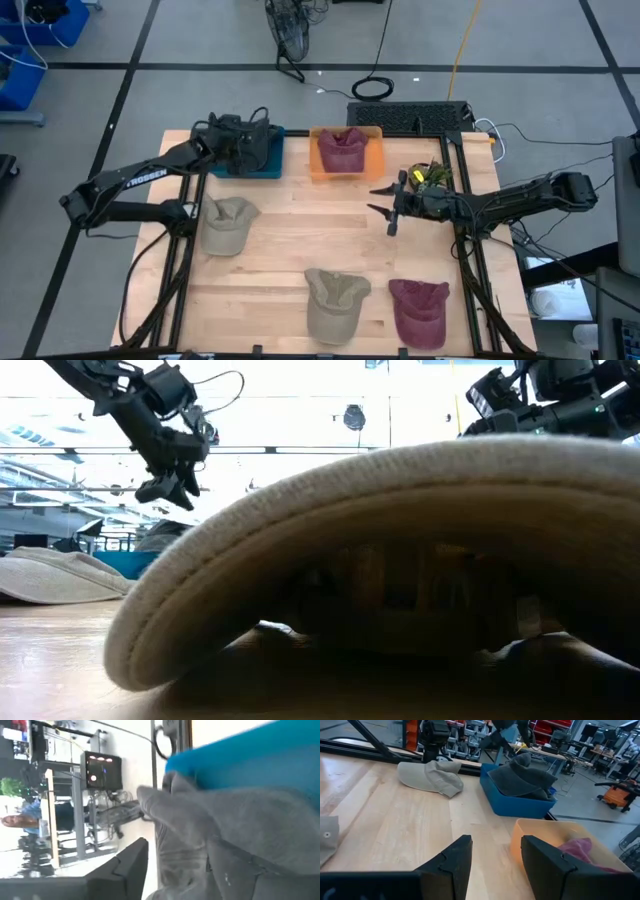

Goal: Pick & Place hat
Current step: Put the black cap into the blue bin

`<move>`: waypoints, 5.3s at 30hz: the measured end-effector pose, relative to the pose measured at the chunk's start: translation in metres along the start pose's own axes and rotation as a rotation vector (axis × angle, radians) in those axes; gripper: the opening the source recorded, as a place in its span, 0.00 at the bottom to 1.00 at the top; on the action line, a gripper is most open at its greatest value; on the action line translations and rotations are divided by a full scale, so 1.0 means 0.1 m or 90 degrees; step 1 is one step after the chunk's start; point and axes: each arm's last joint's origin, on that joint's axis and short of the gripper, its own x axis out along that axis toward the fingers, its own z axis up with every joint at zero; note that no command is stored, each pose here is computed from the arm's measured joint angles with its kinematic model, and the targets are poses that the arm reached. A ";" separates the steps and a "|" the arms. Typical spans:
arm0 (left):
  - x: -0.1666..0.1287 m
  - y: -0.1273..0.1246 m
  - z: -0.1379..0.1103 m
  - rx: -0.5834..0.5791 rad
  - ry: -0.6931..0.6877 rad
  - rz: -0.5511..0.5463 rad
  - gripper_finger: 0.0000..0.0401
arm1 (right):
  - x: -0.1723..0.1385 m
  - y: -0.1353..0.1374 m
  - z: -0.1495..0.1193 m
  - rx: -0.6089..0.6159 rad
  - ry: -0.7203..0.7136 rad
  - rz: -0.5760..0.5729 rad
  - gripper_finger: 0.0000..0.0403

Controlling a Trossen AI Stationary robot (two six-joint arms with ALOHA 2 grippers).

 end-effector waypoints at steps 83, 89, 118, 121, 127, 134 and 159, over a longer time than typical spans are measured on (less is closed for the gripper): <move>0.71 -0.10 -0.09 -0.553 0.096 -0.025 0.57 | 0.00 -0.02 0.03 0.006 -0.018 -0.007 0.38; 0.80 -0.15 -0.10 -0.524 0.117 -0.032 0.57 | 0.00 -0.02 0.03 0.008 -0.021 -0.007 0.38; 0.40 -0.15 -0.06 -0.408 0.042 -0.151 0.04 | 0.00 0.00 -0.04 0.012 0.026 0.001 0.38; 0.29 -0.11 -0.06 -0.402 0.021 -0.140 0.07 | 0.00 0.00 -0.04 0.013 0.027 0.001 0.38; 0.20 -0.21 -0.11 -0.387 0.021 -0.257 0.02 | 0.00 -0.01 -0.04 0.014 0.024 0.000 0.38; 0.31 -0.35 -0.14 -0.385 0.101 -0.302 0.08 | 0.00 -0.01 -0.03 0.027 0.019 -0.001 0.38; 0.72 -0.47 -0.26 -0.427 0.112 -0.017 0.29 | 0.00 -0.01 -0.02 0.026 0.013 -0.001 0.38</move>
